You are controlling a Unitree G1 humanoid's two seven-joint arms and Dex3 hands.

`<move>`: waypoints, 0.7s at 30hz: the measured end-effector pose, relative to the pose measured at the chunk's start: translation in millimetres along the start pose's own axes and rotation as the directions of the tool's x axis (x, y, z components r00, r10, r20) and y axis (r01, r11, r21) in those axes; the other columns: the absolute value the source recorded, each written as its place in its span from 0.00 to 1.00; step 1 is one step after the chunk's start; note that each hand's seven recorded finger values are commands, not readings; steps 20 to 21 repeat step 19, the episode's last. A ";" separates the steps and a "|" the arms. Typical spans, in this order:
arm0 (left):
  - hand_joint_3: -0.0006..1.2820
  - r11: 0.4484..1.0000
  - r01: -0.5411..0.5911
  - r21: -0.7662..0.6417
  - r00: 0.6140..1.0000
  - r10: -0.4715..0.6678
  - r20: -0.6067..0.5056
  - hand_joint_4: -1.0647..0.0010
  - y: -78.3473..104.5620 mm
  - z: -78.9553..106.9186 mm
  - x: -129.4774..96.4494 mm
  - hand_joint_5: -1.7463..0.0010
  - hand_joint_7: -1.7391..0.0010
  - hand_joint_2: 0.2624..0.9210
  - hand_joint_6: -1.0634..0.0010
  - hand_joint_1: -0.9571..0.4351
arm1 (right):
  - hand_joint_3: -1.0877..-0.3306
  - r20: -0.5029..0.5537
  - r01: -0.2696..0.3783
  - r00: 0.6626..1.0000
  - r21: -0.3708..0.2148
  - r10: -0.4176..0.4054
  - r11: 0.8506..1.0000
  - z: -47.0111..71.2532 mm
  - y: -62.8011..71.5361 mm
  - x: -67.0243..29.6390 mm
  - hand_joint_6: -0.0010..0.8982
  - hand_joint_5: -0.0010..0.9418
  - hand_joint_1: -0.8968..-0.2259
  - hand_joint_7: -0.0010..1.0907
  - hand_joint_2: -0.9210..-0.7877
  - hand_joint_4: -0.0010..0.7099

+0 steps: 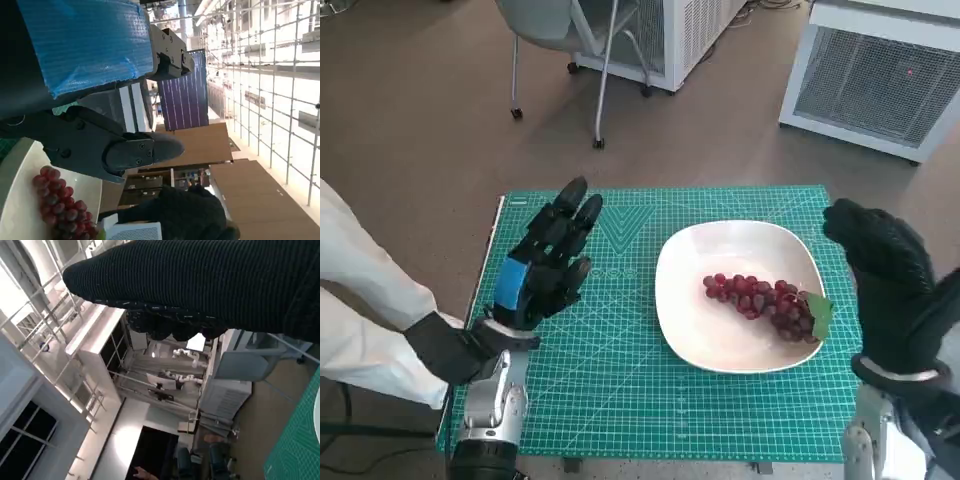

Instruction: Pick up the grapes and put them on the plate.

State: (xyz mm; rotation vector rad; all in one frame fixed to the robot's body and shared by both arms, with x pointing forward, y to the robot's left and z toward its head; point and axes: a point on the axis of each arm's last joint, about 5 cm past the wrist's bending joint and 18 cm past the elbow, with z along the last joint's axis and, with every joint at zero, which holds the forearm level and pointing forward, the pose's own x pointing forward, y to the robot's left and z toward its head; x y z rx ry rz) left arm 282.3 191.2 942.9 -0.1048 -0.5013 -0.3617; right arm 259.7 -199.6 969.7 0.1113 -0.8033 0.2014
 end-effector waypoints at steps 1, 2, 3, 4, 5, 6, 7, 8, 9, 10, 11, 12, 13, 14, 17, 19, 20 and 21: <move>0.36 1.000 0.001 -0.002 1.000 -0.001 -0.001 0.74 -0.1 -1.1 -0.8 0.99 1.00 1.00 0.73 0.27 | 0.73 -0.001 -0.002 1.000 0.002 0.002 1.000 -0.9 0.4 0.4 0.38 0.00 0.70 0.63 0.00 0.96; 0.36 1.000 0.002 -0.005 1.000 -0.002 -0.003 0.74 -0.2 -2.2 -1.7 0.99 1.00 1.00 0.73 0.27 | 0.73 -0.002 -0.005 1.000 0.003 0.005 1.000 -1.8 0.9 0.7 0.37 0.00 0.70 0.64 0.00 0.96; 0.36 1.000 0.002 -0.008 1.000 -0.002 -0.004 0.74 -0.5 -3.4 -2.6 0.99 1.00 1.00 0.73 0.26 | 0.73 -0.003 -0.007 1.000 0.005 0.007 1.000 -2.7 1.4 0.9 0.36 0.00 0.70 0.65 0.00 0.96; 0.36 1.000 0.003 -0.013 1.000 -0.003 -0.006 0.74 -0.9 -4.7 -3.4 0.99 1.00 1.00 0.72 0.26 | 0.73 -0.005 -0.009 1.000 0.005 0.009 1.000 -3.5 1.8 1.0 0.36 0.00 0.70 0.65 0.00 0.96; 0.35 1.000 0.003 -0.018 1.000 -0.004 -0.007 0.73 -1.4 -6.0 -4.3 0.99 1.00 1.00 0.72 0.26 | 0.73 -0.006 -0.010 1.000 0.004 0.010 1.000 -4.4 2.2 1.1 0.35 0.00 0.70 0.66 0.00 0.96; 0.35 1.000 0.004 -0.023 1.000 -0.004 -0.008 0.73 -1.9 -7.3 -5.1 0.99 1.00 1.00 0.72 0.26 | 0.73 -0.008 -0.012 1.000 0.003 0.012 1.000 -5.2 2.6 1.0 0.35 0.00 0.70 0.66 0.00 0.96; 0.35 1.000 0.004 -0.030 1.000 -0.004 -0.008 0.74 -2.4 -8.5 -5.9 0.99 1.00 1.00 0.72 0.26 | 0.73 -0.010 -0.013 1.000 0.002 0.013 1.000 -5.9 2.9 0.9 0.35 0.00 0.70 0.66 0.00 0.96; 0.35 0.999 0.003 -0.035 1.000 -0.004 -0.007 0.74 -2.9 -9.5 -6.6 0.99 1.00 1.00 0.72 0.26 | 0.73 -0.012 -0.014 1.000 0.002 0.014 1.000 -6.6 3.4 0.7 0.34 0.00 0.70 0.66 0.00 0.96; 0.35 0.999 0.003 -0.040 1.000 -0.003 -0.006 0.74 -3.2 -10.4 -7.3 0.99 1.00 1.00 0.72 0.26 | 0.73 -0.015 -0.015 1.000 0.002 0.015 1.000 -7.4 3.8 0.4 0.34 0.00 0.70 0.67 0.00 0.95; 0.35 0.999 0.004 -0.045 1.000 -0.004 -0.004 0.74 -3.5 -11.2 -7.8 0.99 1.00 1.00 0.72 0.26 | 0.73 -0.018 -0.017 1.000 0.002 0.017 1.000 -8.1 4.3 0.1 0.34 0.00 0.70 0.67 0.00 0.95; 0.35 0.999 0.004 -0.048 1.000 -0.005 -0.003 0.74 -3.6 -11.8 -8.3 0.99 1.00 1.00 0.72 0.26 | 0.73 -0.021 -0.018 1.000 0.002 0.018 1.000 -8.8 4.8 -0.2 0.33 0.00 0.70 0.67 0.00 0.95; 0.35 0.999 0.006 -0.050 1.000 -0.006 -0.002 0.74 -3.7 -12.2 -8.6 0.99 1.00 1.00 0.72 0.26 | 0.73 -0.024 -0.019 1.000 0.002 0.020 1.000 -9.4 5.3 -0.5 0.32 0.00 0.70 0.68 0.00 0.95; 0.35 0.999 0.007 -0.051 1.000 -0.007 0.000 0.73 -3.7 -12.6 -8.9 0.99 1.00 1.00 0.72 0.26 | 0.73 -0.028 -0.021 0.999 0.003 0.021 1.000 -10.1 5.8 -0.7 0.32 0.00 0.70 0.69 0.00 0.95; 0.35 0.999 0.008 -0.052 1.000 -0.008 0.002 0.73 -3.7 -12.9 -9.2 0.99 1.00 1.00 0.72 0.26 | 0.73 -0.031 -0.022 0.999 0.004 0.022 1.000 -10.7 6.2 -0.9 0.31 0.00 0.70 0.69 0.00 0.94; 0.34 0.999 0.010 -0.051 1.000 -0.009 0.009 0.73 -3.7 -13.5 -10.1 0.99 1.00 1.00 0.72 0.26 | 0.73 -0.036 -0.026 0.999 0.008 0.026 1.000 -11.9 7.8 -1.3 0.30 0.00 0.70 0.70 0.00 0.94; 0.34 0.999 0.011 -0.050 1.000 -0.010 0.012 0.73 -3.7 -13.6 -10.4 0.99 1.00 1.00 0.72 0.26 | 0.73 -0.037 -0.029 0.999 0.010 0.029 1.000 -12.3 8.5 -1.3 0.30 0.00 0.70 0.70 0.00 0.94; 0.34 0.999 0.011 -0.050 1.000 -0.010 0.012 0.73 -3.7 -13.6 -10.4 0.99 1.00 1.00 0.72 0.26 | 0.73 -0.037 -0.029 0.999 0.010 0.029 1.000 -12.3 8.5 -1.3 0.30 0.00 0.70 0.70 0.00 0.94; 0.34 0.999 0.011 -0.050 1.000 -0.010 0.012 0.73 -3.7 -13.6 -10.4 0.99 1.00 1.00 0.72 0.26 | 0.73 -0.037 -0.029 0.999 0.010 0.029 1.000 -12.3 8.5 -1.3 0.30 0.00 0.70 0.70 0.00 0.94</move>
